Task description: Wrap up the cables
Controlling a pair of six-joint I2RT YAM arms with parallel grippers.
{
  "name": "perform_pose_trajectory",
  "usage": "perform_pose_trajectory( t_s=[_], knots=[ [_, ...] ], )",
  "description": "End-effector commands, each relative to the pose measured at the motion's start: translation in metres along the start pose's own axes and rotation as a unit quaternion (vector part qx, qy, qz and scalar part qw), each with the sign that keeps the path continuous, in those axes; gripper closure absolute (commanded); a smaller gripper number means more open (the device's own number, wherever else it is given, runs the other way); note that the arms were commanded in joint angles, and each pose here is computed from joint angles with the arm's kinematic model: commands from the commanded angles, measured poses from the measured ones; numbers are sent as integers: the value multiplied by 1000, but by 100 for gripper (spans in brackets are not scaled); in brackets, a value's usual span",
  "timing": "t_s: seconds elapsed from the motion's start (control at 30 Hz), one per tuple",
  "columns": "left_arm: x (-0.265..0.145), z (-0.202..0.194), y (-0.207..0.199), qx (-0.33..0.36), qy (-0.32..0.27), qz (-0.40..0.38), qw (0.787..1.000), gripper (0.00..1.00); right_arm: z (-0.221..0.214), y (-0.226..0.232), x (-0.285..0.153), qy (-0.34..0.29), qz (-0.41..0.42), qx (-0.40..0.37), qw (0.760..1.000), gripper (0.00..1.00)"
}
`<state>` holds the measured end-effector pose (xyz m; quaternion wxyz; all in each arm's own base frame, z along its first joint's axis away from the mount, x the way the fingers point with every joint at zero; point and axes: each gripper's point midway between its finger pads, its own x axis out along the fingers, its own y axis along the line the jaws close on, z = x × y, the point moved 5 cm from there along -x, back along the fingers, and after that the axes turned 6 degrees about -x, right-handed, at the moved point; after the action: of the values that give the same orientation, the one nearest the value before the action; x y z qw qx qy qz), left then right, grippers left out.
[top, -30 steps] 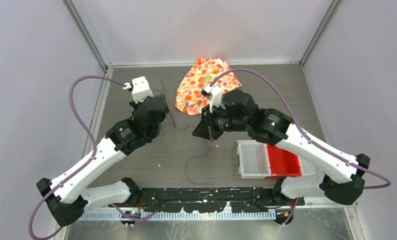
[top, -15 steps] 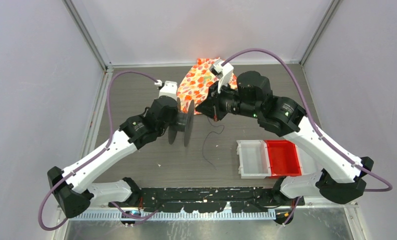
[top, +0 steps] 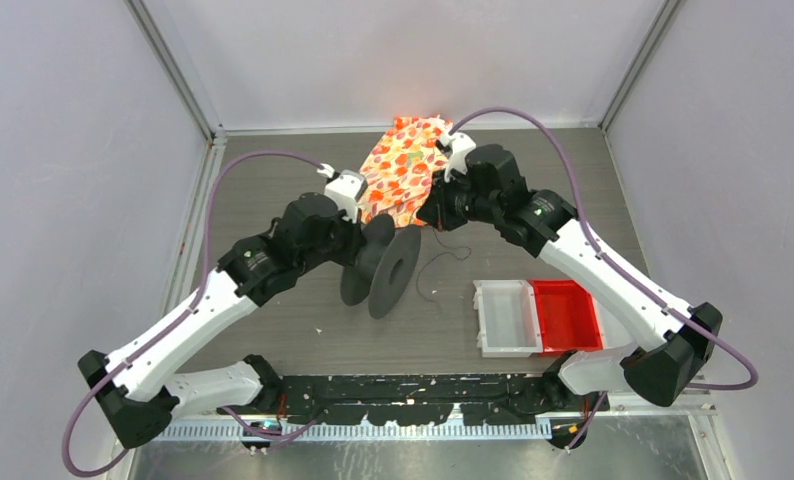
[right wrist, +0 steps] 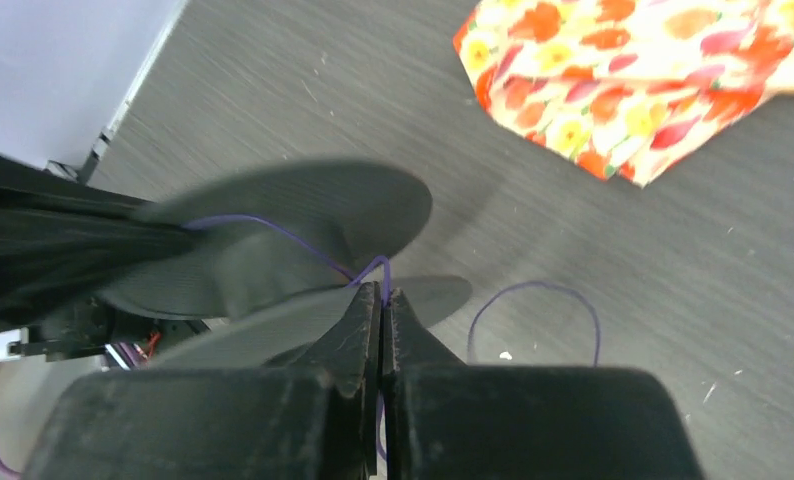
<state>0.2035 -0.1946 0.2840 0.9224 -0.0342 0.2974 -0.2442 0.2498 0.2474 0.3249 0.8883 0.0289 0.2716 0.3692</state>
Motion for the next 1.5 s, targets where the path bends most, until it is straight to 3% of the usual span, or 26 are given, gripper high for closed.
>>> perform_pose_trajectory(
  t_s=[0.0, 0.2, 0.47, 0.7, 1.1, 1.47],
  knots=[
    [-47, 61, -13, -28, -123, -52, 991, 100, -12, -4, 13, -11, 6, 27, 1000, 96],
    [-74, 84, -11, -42, -164, -45, 985, 100, -35, -10, 21, 20, 14, 56, 998, 52],
    [-109, 113, -4, -73, -202, -14, 977, 100, -39, -32, 4, -11, -2, 68, 998, 28],
    [-131, 134, -4, -101, -221, -7, 970, 100, -64, -34, 11, -32, 22, 67, 997, 18],
    [-160, 162, -6, -122, -269, -16, 955, 100, -104, -26, 43, -85, 78, 112, 987, 18],
    [-164, 173, -13, -116, -275, -31, 954, 100, -132, -10, 67, -59, 88, 64, 992, 18]
  ],
)
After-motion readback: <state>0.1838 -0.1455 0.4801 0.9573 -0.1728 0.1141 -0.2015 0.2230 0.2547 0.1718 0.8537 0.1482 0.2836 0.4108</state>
